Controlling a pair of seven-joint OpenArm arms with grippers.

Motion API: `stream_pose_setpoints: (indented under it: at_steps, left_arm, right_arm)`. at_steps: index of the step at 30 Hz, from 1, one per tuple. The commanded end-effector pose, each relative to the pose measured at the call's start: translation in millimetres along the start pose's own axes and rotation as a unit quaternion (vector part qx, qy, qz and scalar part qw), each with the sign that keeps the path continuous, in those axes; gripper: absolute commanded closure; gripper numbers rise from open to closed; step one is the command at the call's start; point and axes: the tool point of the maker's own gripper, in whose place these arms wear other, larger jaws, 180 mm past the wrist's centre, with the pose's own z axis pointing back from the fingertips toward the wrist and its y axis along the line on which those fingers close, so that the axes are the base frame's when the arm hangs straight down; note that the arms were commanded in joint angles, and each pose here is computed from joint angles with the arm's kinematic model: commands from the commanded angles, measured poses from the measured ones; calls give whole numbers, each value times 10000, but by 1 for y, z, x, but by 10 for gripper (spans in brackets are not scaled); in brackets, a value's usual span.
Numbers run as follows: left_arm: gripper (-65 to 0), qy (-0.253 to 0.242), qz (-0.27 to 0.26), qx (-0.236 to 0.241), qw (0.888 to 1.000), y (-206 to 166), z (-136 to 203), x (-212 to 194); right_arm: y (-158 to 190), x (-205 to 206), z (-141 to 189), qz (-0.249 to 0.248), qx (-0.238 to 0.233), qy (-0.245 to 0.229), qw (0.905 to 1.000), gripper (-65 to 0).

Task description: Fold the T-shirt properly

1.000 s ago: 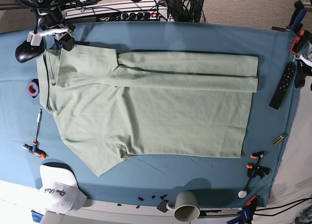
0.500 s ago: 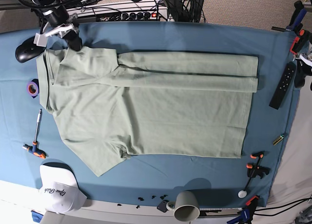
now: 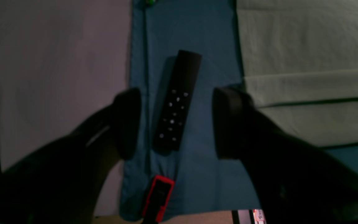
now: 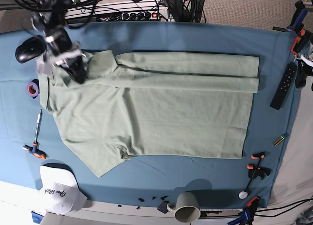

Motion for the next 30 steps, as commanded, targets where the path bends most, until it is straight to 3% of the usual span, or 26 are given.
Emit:
stream_pose_setpoints:
  at_steps: [1, 8, 19, 27, 30]
  left_arm:
    - [-361, -224, -116, -12, 9997, 1, 3, 16]
    - [-361, -224, -116, -12, 9997, 1, 3, 16]
    - [-361, -225, -115, -13, 9997, 1, 3, 16]
    - [-361, -225, -115, -13, 9997, 1, 3, 16]
    - [-361, -227, -115, -13, 9997, 1, 3, 16]
  right_arm:
    - [10, 17, -6, 179, 168, -272, 9993, 0]
    - [33, 31, -44, 838, 228, -273, 9959, 0]
    - [-2, 49, -46, 833, -811, -468, 9921, 0]
    - [-3, 49, -46, 880, -847, -467, 9914, -233]
    - [-8, 52, -45, 863, -979, -527, 9900, -251]
